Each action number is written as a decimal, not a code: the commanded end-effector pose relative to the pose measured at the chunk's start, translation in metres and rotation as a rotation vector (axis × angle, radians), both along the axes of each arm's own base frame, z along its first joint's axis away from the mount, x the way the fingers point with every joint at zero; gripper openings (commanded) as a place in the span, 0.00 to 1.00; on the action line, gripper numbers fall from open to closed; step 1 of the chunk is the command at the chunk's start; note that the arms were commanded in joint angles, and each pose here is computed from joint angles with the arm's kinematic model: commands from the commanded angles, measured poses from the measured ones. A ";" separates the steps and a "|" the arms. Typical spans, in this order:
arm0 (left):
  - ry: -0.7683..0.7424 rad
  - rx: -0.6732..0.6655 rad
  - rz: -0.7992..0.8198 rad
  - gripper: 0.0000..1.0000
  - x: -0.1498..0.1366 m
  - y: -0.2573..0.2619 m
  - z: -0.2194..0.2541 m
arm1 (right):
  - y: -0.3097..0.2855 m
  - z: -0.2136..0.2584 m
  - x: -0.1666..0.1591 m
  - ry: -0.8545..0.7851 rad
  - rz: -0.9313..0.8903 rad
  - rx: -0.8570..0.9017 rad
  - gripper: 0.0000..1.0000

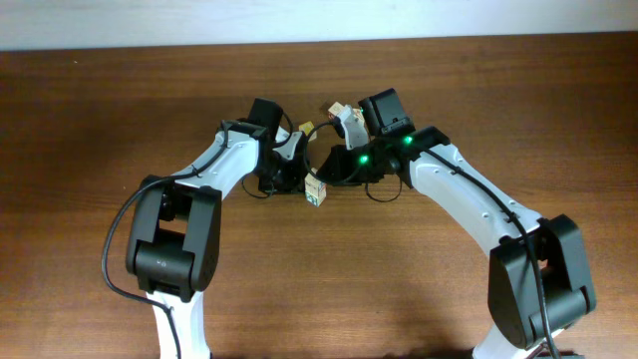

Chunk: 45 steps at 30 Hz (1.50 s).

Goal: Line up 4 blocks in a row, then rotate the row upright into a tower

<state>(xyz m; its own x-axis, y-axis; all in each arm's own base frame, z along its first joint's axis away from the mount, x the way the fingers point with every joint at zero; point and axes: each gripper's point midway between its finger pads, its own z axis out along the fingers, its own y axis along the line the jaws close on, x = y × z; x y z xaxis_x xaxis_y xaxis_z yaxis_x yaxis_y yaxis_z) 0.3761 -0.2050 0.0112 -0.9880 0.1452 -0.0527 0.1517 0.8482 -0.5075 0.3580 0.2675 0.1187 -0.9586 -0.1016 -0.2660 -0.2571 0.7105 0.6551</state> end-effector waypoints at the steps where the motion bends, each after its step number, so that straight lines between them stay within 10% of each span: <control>1: 0.012 -0.082 -0.045 0.00 -0.008 -0.020 0.010 | -0.012 -0.037 -0.003 0.042 -0.041 -0.123 0.04; 11: -0.264 0.297 0.089 0.00 0.086 0.068 0.066 | -0.011 -0.033 0.002 0.016 -0.043 -0.112 0.04; 29: -0.422 0.278 0.130 0.00 0.124 0.080 0.145 | -0.006 0.034 0.012 -0.137 -0.032 -0.047 0.05; 37: -0.716 0.325 0.279 0.00 0.113 0.146 0.338 | -0.103 0.166 0.006 -0.427 -0.240 -0.226 0.06; 38: -0.725 0.326 0.292 0.20 0.105 0.152 0.348 | -0.133 0.198 -0.009 -0.508 -0.306 -0.262 0.15; 39: -0.701 0.327 0.285 0.70 0.098 0.152 0.346 | -0.151 0.217 -0.021 -0.557 -0.360 -0.277 0.21; 40: -0.692 0.329 0.281 0.99 0.097 0.152 0.344 | -0.165 0.234 -0.033 -0.600 -0.405 -0.286 0.31; 43: -0.689 0.330 0.280 0.99 0.097 0.151 0.343 | -0.200 0.291 -0.087 -0.781 -0.532 -0.276 0.94; 45: -0.689 0.330 0.280 0.99 0.097 0.151 0.343 | -0.206 0.309 -0.112 -0.843 -0.549 -0.244 0.99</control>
<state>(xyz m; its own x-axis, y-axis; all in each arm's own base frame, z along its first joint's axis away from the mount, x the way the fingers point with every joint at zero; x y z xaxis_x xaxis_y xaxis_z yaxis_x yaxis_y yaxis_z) 0.4746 -0.0550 0.3462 -0.7669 0.0043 -0.6417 0.0940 0.9899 -0.1057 0.2592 0.0733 0.4143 -0.4513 0.1399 -0.8813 -0.1948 0.9483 0.2503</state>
